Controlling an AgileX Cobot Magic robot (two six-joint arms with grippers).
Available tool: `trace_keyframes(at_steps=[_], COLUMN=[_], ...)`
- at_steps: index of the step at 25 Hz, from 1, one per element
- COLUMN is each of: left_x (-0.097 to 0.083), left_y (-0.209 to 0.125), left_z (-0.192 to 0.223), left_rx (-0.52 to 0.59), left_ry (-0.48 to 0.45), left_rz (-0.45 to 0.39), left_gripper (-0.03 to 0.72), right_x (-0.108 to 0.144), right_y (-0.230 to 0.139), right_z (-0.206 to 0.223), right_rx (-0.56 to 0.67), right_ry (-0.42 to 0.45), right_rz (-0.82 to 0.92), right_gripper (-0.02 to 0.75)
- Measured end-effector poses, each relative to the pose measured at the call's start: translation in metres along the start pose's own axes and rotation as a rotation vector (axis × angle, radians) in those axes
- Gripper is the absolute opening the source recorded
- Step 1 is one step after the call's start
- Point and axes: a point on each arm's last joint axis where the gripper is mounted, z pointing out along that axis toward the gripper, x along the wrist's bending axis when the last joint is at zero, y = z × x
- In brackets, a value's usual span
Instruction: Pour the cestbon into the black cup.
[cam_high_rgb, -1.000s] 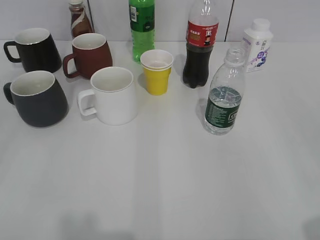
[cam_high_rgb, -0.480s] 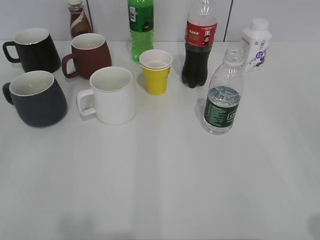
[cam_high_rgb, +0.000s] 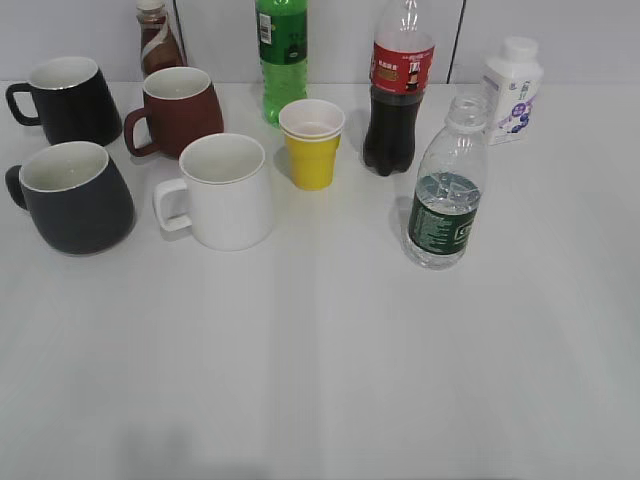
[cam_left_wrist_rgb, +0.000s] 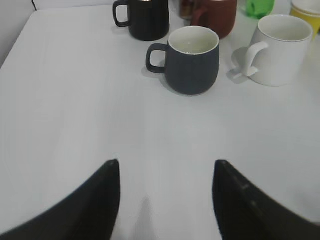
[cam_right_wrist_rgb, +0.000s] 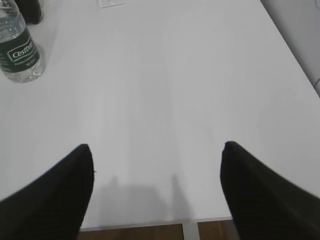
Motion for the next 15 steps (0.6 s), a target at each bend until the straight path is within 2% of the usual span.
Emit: trace_keyframes(at_steps=[15], left_x=[0.0000], left_y=[-0.0001], left_z=[-0.0001], left_rx=[0.000], left_ry=[0.000], left_rz=[0.000], left_gripper=[0.300], right_x=[0.0002], right_y=[-0.0001], right_z=[-0.0004], right_rx=[-0.003], right_ry=[0.001], right_rz=[0.001], right_gripper=[0.593])
